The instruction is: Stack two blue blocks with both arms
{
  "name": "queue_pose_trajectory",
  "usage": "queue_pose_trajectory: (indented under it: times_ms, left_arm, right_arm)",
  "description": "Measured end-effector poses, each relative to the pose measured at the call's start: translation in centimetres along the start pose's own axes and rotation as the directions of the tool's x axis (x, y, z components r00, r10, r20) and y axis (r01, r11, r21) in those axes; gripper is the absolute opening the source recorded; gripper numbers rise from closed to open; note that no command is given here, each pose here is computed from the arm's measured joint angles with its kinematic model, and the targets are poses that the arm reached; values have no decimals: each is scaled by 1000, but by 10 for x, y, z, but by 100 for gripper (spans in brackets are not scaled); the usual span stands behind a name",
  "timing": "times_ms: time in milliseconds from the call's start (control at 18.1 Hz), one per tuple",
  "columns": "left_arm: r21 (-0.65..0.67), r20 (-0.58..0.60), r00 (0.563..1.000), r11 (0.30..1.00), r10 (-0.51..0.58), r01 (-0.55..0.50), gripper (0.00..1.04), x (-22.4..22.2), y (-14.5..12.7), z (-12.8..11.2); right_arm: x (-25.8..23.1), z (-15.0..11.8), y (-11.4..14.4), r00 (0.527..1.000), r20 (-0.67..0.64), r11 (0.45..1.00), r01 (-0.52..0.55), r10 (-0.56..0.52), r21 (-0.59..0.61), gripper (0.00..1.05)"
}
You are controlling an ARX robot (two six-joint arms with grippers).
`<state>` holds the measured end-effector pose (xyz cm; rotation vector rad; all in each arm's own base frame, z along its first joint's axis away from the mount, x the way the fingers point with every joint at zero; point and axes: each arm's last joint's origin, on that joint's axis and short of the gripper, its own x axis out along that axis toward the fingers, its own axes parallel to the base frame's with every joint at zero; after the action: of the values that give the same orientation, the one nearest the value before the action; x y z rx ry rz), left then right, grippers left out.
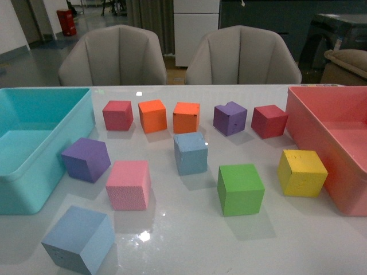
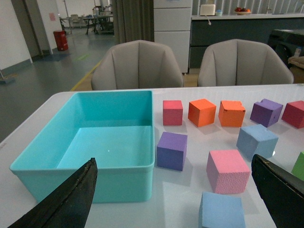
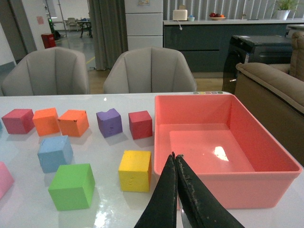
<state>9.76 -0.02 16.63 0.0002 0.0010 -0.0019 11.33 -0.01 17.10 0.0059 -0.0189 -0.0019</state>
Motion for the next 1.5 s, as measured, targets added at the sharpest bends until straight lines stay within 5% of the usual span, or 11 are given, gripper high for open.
queue_pose_trajectory:
  times_ms: [997,1163,1385,1440,1495]
  left_arm:
    - [0,0,1000,1000,0,0,98,0,0,0]
    - [0,0,1000,1000,0,0,98,0,0,0]
    - [0,0,1000,1000,0,0,98,0,0,0]
    - [-5,-59,998,1000,29,-29,98,0,0,-2]
    - [30,-250,961,993,117,-113,98,0,-5,2]
  right_arm:
    - [-16,-4,0,1000,-16,1000,-2,2,-1,4]
    - [-16,-4,0,1000,-15,1000,-2,2,0,24]
    - [-16,-4,0,1000,-15,1000,-2,2,-1,75]
    - [-16,-4,0,1000,-15,1000,-2,2,0,88]
    - [-16,-4,0,1000,-15,1000,0,0,0,100]
